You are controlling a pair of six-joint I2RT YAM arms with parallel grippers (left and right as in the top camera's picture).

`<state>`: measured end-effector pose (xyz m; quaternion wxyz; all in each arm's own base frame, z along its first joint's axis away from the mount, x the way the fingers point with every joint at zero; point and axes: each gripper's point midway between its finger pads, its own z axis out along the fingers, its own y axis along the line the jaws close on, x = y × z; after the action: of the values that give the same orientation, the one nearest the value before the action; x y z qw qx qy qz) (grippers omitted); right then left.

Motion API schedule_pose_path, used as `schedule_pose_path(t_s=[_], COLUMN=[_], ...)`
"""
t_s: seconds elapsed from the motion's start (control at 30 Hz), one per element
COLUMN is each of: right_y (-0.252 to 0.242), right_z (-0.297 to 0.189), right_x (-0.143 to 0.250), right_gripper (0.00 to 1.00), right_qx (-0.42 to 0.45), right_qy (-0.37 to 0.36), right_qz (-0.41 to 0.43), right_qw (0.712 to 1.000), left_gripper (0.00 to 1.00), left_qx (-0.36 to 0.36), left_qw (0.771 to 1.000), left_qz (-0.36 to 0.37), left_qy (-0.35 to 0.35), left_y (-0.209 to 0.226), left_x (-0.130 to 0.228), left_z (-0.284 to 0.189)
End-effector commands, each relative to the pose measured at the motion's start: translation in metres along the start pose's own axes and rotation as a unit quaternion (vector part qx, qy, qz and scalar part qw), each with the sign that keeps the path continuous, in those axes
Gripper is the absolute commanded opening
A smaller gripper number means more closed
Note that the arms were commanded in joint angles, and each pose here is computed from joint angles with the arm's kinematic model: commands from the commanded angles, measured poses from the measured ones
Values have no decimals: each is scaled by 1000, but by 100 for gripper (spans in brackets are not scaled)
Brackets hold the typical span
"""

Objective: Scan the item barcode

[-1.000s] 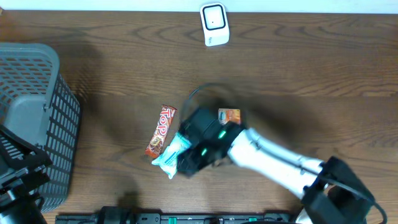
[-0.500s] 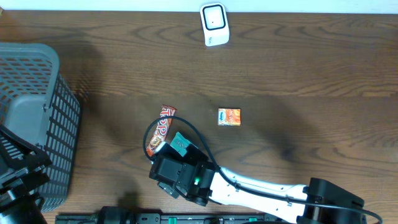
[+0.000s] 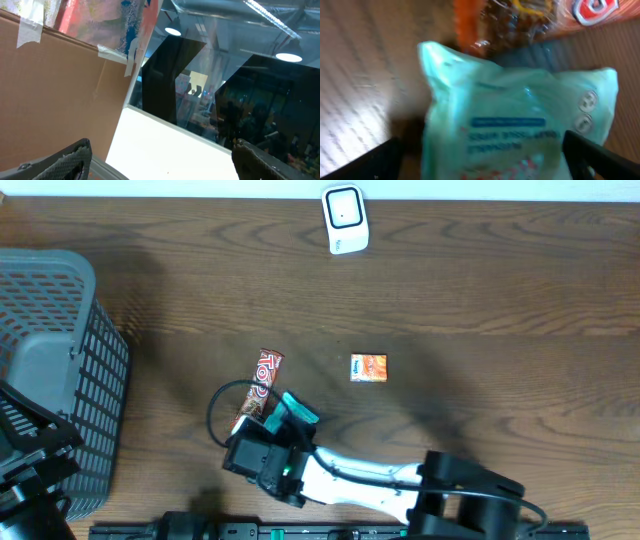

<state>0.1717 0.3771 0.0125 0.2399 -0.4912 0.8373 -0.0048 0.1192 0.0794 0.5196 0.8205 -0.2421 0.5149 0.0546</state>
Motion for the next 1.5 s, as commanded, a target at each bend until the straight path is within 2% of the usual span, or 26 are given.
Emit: schedule_pose_path(t_s=[0.0, 0.07, 0.13, 0.23, 0.27, 0.33, 0.4, 0.5, 0.73, 0.83, 0.97, 1.0, 1.03, 1.07, 1.1, 1.17, 1.27, 1.37, 1.47], right_y=[4, 5, 5, 3, 3, 3, 3, 7, 23, 24, 14, 5, -5, -14, -23, -30, -34, -37, -16], right_z=[-2, 2, 6, 9, 9, 9, 9, 6, -47, -71, -80, -77, -71, -67, -62, -57, -53, -44, -23], right_x=[-13, -8, -3, 2, 3, 3, 1, -6, -57, -69, -70, -65, -59, -54, -47, -41, -45, -48, -40], right_gripper=[91, 88, 80, 42, 34, 26, 1, 1, 1, 1, 1, 4, 21, 52, 69, 83, 99, 99, 99], right_qx=[18, 19, 22, 29, 29, 29, 29, 14, -120, -198, -279, -277, -261, -241, -214, -178, -110, -25, -16], right_qy=[-15, -6, 3, 13, 14, 14, 12, 9, 15, 26, 49, 63, 76, 87, 98, 105, 88, 67, 81], right_qz=[-20, -23, -26, -30, -30, -30, -25, -8, 23, 42, 83, 104, 122, 135, 146, 151, 137, 113, 87], right_qw=[1000, 1000, 999, 999, 999, 999, 999, 1000, 992, 979, 956, 953, 954, 957, 961, 967, 981, 991, 993], left_gripper=[90, 90, 90, 90, 90, 90, 90, 90, 90, 90, 90, 90, 90, 90, 90, 90, 90, 90, 90], left_qx=[-4, -4, -4, -4, -4, -4, -4, -4, -4, -4, -4, -4, -4, -4, -4, -4, -4, -4, -4], left_qw=[1000, 1000, 1000, 1000, 1000, 1000, 1000, 1000, 1000, 1000, 1000, 1000, 1000, 1000, 1000, 1000, 1000, 1000, 1000], left_qz=[-6, -6, -6, -6, -6, -6, -6, -6, -6, -6, -6, -6, -6, -6, -6, -6, -6, -6, -6], left_qy=[-5, -5, -5, -5, -5, -5, -5, -5, -6, -6, -6, -6, -6, -6, -6, -6, -6, -6, -6], left_y=[2, 2, 2, 2, 2, 2, 2, 2, 3, 3, 3, 3, 3, 3, 3, 3, 3, 3, 3], left_x=[-2, -2, -2, -2, -2, -2, -2, -2, -2, -2, -2, -2, -3, -3, -3, -3, -3, -3, -3], left_z=[-2, -2, -2, -2, -2, -2, -2, -2, -2, -2, -2, -2, -3, -3, -3, -3, -3, -3, -3])
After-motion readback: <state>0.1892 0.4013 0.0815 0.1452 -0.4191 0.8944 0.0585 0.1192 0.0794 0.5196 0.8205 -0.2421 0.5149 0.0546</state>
